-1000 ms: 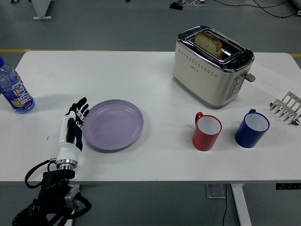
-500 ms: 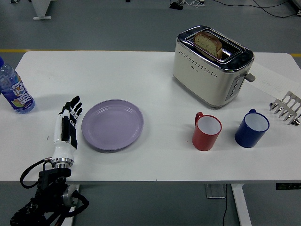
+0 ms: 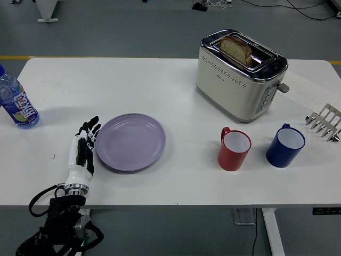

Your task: Push plate across desktop

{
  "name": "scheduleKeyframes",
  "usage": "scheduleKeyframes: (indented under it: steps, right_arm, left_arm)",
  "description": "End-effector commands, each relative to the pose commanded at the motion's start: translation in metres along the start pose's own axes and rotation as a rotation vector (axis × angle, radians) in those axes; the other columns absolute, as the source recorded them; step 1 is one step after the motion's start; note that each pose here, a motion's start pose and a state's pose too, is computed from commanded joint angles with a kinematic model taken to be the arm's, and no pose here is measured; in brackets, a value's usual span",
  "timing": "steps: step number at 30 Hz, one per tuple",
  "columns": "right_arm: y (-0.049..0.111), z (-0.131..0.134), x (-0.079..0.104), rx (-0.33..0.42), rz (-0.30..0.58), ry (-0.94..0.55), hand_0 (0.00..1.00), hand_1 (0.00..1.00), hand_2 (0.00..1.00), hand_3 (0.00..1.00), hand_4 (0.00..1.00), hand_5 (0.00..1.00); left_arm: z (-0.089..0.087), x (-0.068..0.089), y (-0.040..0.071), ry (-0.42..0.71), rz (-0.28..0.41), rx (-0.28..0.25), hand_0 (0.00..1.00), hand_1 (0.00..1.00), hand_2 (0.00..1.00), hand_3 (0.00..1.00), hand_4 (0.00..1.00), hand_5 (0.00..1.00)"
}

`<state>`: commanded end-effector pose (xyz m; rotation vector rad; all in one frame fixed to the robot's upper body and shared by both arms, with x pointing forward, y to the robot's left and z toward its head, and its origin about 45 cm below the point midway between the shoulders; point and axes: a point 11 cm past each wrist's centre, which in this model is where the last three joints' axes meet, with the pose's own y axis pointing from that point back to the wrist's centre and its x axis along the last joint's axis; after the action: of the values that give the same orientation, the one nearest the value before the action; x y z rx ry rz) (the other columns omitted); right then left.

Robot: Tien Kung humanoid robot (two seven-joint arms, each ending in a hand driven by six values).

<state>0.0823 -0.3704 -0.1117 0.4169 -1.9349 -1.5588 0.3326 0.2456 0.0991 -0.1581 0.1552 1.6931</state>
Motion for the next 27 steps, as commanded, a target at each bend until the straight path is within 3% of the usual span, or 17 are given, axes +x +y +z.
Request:
scheduleKeyframes:
  steps: [27]
  right_arm:
    - [-0.002, 0.001, 0.005, 0.000, 0.008, 0.005, 0.551, 0.451, 0.592, 0.584, 0.308, 0.480]
  left_arm:
    - [-0.010, -0.034, 0.016, 0.028, -0.117, 0.041, 0.875, 0.883, 0.900, 0.766, 0.468, 0.998]
